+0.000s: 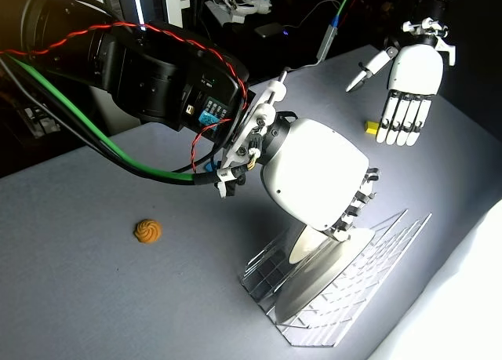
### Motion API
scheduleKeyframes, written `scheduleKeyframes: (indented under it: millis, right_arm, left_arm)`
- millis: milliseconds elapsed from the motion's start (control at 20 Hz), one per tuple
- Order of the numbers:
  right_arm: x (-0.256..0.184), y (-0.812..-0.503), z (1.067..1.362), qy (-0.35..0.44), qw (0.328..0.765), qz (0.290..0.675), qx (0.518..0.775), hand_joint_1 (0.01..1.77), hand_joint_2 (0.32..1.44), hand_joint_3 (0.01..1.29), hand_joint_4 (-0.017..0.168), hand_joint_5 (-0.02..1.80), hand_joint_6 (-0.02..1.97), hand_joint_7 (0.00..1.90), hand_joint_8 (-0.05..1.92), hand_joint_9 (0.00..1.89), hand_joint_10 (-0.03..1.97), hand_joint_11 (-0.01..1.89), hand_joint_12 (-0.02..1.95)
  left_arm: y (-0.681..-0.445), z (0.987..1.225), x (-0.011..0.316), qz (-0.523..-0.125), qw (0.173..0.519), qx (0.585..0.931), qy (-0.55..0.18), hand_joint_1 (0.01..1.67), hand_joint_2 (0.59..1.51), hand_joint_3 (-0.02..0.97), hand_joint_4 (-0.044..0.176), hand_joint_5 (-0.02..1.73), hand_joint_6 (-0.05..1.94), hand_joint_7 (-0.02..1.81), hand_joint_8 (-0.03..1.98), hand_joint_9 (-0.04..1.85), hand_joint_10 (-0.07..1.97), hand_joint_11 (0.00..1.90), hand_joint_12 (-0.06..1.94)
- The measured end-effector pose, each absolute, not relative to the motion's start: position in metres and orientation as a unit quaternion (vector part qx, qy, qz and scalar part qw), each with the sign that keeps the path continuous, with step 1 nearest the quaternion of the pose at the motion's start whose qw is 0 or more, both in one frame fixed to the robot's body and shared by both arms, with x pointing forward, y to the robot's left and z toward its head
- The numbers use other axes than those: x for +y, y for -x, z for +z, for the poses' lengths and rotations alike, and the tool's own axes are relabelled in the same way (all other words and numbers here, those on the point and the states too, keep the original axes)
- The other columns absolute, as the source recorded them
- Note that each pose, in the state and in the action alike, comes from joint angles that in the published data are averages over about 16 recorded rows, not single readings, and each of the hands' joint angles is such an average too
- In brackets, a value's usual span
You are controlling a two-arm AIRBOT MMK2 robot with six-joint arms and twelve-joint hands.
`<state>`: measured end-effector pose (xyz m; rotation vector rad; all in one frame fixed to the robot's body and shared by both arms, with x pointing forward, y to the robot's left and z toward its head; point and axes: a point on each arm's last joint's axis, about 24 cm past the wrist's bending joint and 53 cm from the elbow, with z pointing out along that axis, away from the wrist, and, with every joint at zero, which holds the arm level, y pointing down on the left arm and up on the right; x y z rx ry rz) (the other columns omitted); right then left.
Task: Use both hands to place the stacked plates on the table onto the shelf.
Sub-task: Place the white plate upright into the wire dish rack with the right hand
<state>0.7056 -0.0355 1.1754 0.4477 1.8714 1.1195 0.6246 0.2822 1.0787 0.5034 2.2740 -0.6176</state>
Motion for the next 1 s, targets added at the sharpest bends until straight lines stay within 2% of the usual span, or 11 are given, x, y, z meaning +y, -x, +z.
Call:
scheduleKeyframes:
  millis: [100, 250, 450, 700, 850, 1000]
  right_arm:
    - [-0.0363, -0.7059, 1.1747, -0.181, 0.442, 0.450, 0.754, 1.26, 1.04, 0.01, -0.004, 0.86, 0.81, 1.02, 0.66, 1.04, 0.56, 0.73, 1.21]
    - [-0.0370, -0.7061, 1.1739, -0.182, 0.443, 0.449, 0.754, 1.25, 1.04, 0.01, -0.004, 0.85, 0.76, 1.02, 0.69, 1.02, 0.65, 0.73, 1.24]
    - [-0.0379, -0.7064, 1.1730, -0.183, 0.444, 0.448, 0.754, 1.25, 1.05, 0.01, -0.005, 0.85, 0.71, 1.04, 0.68, 1.04, 0.63, 0.74, 1.25]
    - [-0.0386, -0.7069, 1.1736, -0.183, 0.445, 0.447, 0.754, 1.25, 1.05, 0.01, -0.010, 0.85, 0.63, 1.07, 0.64, 1.03, 0.80, 0.76, 1.28]
    - [-0.0385, -0.7074, 1.1769, -0.183, 0.447, 0.449, 0.752, 1.25, 1.04, 0.01, -0.009, 0.85, 0.63, 1.07, 0.62, 1.03, 0.80, 0.76, 1.28]
    - [-0.0384, -0.7079, 1.1823, -0.182, 0.449, 0.452, 0.749, 1.20, 1.03, 0.01, -0.008, 0.81, 0.51, 1.03, 0.48, 0.99, 0.67, 0.70, 1.26]
  left_arm:
    - [-0.6241, 1.0787, 0.2817, -0.241, 0.357, 0.881, -0.195, 0.02, 1.019, 0.020, -0.001, 0.13, 0.01, 0.18, 0.00, 0.13, 0.02, 0.02, 0.32]
    - [-0.6233, 1.0787, 0.2808, -0.243, 0.356, 0.881, -0.195, 0.02, 1.019, 0.020, -0.001, 0.14, 0.01, 0.18, 0.00, 0.13, 0.02, 0.02, 0.32]
    - [-0.6221, 1.0788, 0.2793, -0.246, 0.354, 0.881, -0.194, 0.02, 1.019, 0.020, -0.001, 0.14, 0.01, 0.18, 0.00, 0.13, 0.02, 0.02, 0.33]
    - [-0.6209, 1.0788, 0.2778, -0.250, 0.352, 0.881, -0.194, 0.02, 1.019, 0.020, -0.001, 0.14, 0.01, 0.17, 0.00, 0.13, 0.02, 0.02, 0.33]
    - [-0.6204, 1.0789, 0.2771, -0.251, 0.351, 0.881, -0.194, 0.02, 1.018, 0.021, -0.001, 0.14, 0.01, 0.18, 0.00, 0.13, 0.02, 0.02, 0.34]
    - [-0.6199, 1.0789, 0.2766, -0.253, 0.350, 0.881, -0.194, 0.02, 1.019, 0.020, -0.001, 0.14, 0.01, 0.18, 0.00, 0.14, 0.02, 0.02, 0.34]
